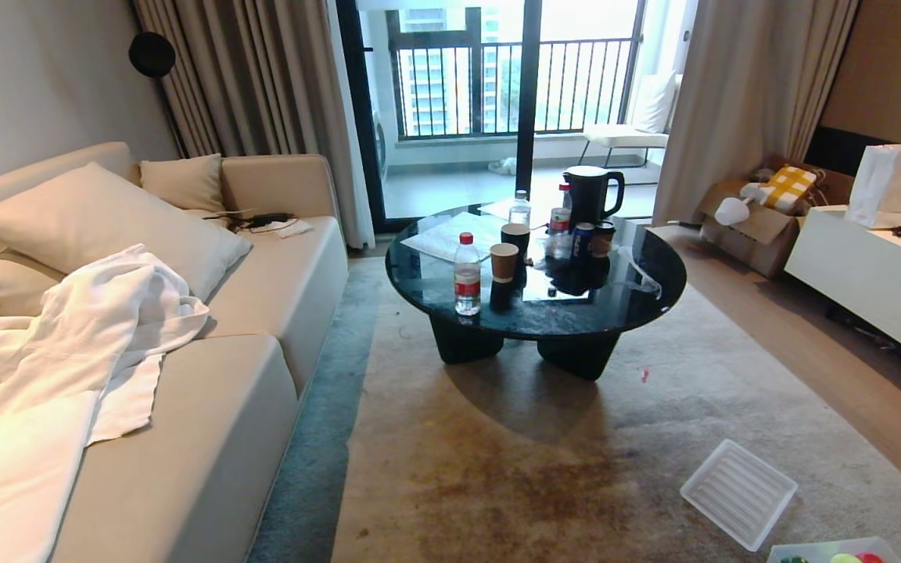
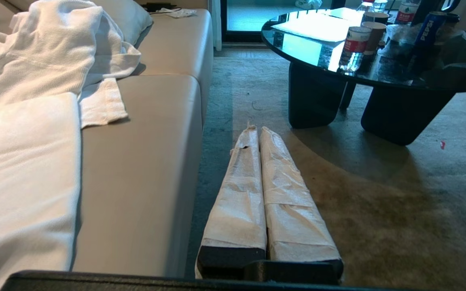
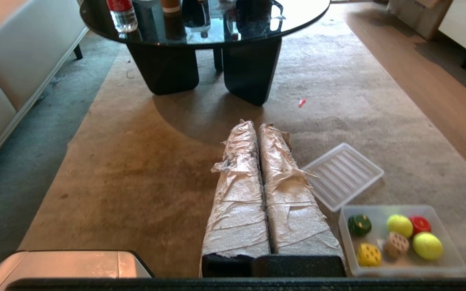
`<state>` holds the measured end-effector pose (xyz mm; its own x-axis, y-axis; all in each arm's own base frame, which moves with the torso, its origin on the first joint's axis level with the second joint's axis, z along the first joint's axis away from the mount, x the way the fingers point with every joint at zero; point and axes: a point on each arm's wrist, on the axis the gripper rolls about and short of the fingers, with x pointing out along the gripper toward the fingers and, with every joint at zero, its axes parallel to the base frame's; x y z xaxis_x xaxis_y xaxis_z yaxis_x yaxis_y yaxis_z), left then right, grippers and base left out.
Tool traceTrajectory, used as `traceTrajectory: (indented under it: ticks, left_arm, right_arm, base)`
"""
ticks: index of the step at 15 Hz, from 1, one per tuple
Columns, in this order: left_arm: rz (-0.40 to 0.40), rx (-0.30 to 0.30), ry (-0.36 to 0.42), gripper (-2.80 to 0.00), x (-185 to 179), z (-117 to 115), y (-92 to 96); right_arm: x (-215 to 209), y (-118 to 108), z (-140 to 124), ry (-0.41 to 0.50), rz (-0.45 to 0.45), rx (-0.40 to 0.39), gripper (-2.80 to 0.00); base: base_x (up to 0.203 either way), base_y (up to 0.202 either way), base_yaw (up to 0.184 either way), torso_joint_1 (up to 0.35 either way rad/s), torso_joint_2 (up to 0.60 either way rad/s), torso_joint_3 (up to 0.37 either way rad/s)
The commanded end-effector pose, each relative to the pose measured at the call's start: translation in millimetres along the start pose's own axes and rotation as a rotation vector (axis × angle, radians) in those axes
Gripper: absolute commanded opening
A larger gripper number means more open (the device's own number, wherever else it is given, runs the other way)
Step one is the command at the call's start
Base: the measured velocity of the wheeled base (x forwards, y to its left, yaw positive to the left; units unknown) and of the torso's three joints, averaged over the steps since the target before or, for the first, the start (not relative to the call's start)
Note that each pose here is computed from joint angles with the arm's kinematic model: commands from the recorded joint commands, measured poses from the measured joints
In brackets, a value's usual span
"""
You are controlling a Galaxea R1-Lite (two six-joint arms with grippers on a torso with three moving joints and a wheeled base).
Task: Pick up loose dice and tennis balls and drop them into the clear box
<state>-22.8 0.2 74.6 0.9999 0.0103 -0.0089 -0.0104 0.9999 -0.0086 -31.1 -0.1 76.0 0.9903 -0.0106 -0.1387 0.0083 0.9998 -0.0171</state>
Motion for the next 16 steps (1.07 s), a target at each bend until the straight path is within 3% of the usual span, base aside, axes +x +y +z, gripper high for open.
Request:
traceTrajectory:
  ticks: [1,16]
  left_arm:
    - [0.000,-0.001,0.002,-2.80,0.1,0.0,0.0]
    - [0.000,-0.001,0.000,-2.80,0.0,0.0,0.0]
  right_arm:
    - [-0.2,0.0,-0.1,-0.001,0.000,-0.001,-2.80]
    - [-0.1,0.0,0.0,0.000,0.000,-0.001,-2.80]
  base:
    - [-0.187,0.000,0.003,0.002,0.00,0.001]
    - [-0.184,0.000,-0.001,0.001,0.00,0.003]
